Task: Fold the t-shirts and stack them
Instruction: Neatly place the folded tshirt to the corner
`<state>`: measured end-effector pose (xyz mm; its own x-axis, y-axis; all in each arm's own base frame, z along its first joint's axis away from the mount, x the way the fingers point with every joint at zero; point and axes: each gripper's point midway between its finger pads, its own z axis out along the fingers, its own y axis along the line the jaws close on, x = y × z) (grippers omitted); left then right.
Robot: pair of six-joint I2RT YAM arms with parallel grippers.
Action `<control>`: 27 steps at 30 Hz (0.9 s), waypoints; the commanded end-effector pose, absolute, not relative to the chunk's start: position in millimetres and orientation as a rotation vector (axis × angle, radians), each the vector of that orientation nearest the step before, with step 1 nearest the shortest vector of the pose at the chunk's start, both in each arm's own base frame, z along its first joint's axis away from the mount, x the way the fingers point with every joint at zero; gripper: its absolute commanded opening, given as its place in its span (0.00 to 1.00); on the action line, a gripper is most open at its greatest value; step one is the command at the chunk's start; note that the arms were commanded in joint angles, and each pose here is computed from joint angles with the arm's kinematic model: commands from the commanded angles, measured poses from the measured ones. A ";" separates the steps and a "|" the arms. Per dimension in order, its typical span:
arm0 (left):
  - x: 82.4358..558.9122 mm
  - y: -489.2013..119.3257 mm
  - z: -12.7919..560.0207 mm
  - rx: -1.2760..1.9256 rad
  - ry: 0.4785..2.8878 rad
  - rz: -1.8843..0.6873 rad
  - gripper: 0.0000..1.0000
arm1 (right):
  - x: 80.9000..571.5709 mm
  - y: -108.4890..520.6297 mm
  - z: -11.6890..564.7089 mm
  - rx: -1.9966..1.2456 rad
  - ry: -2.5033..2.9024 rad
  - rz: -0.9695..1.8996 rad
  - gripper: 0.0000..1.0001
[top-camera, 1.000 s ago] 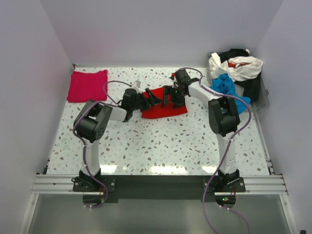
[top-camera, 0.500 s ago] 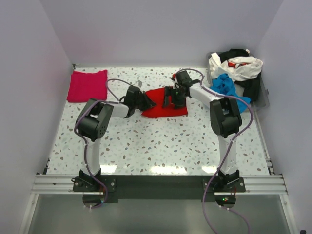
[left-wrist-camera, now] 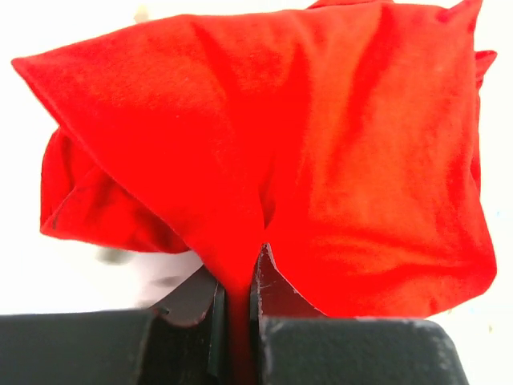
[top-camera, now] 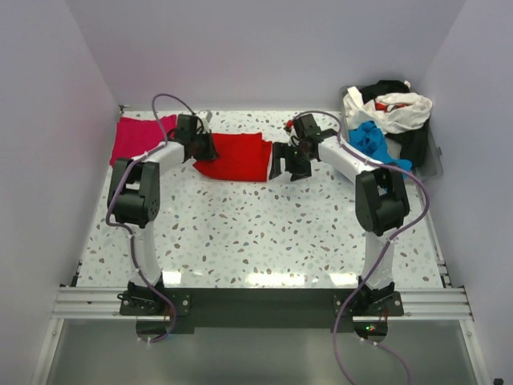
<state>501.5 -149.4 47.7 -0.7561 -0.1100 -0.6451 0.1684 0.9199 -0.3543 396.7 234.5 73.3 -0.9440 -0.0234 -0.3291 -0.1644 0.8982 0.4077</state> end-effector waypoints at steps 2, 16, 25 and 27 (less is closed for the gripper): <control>506.6 -133.0 94.9 0.352 2.321 -0.410 0.00 | 385.4 233.0 92.5 -0.168 2.724 0.669 0.85; 539.4 -52.1 169.8 0.324 2.234 -0.308 0.00 | 367.3 229.4 72.6 -0.177 2.777 0.680 0.85; 551.6 13.6 195.1 0.197 2.179 -0.285 0.00 | 362.8 226.1 67.4 -0.199 2.801 0.667 0.85; 551.9 24.4 199.4 0.177 2.167 -0.277 0.00 | 361.8 226.6 68.8 -0.204 2.799 0.669 0.85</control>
<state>545.7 21.5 147.5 -0.6663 0.0109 -0.7456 0.1833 0.9716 -0.1496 362.0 224.7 46.0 -0.9703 -0.0595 -0.2345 -0.1533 0.9010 0.4058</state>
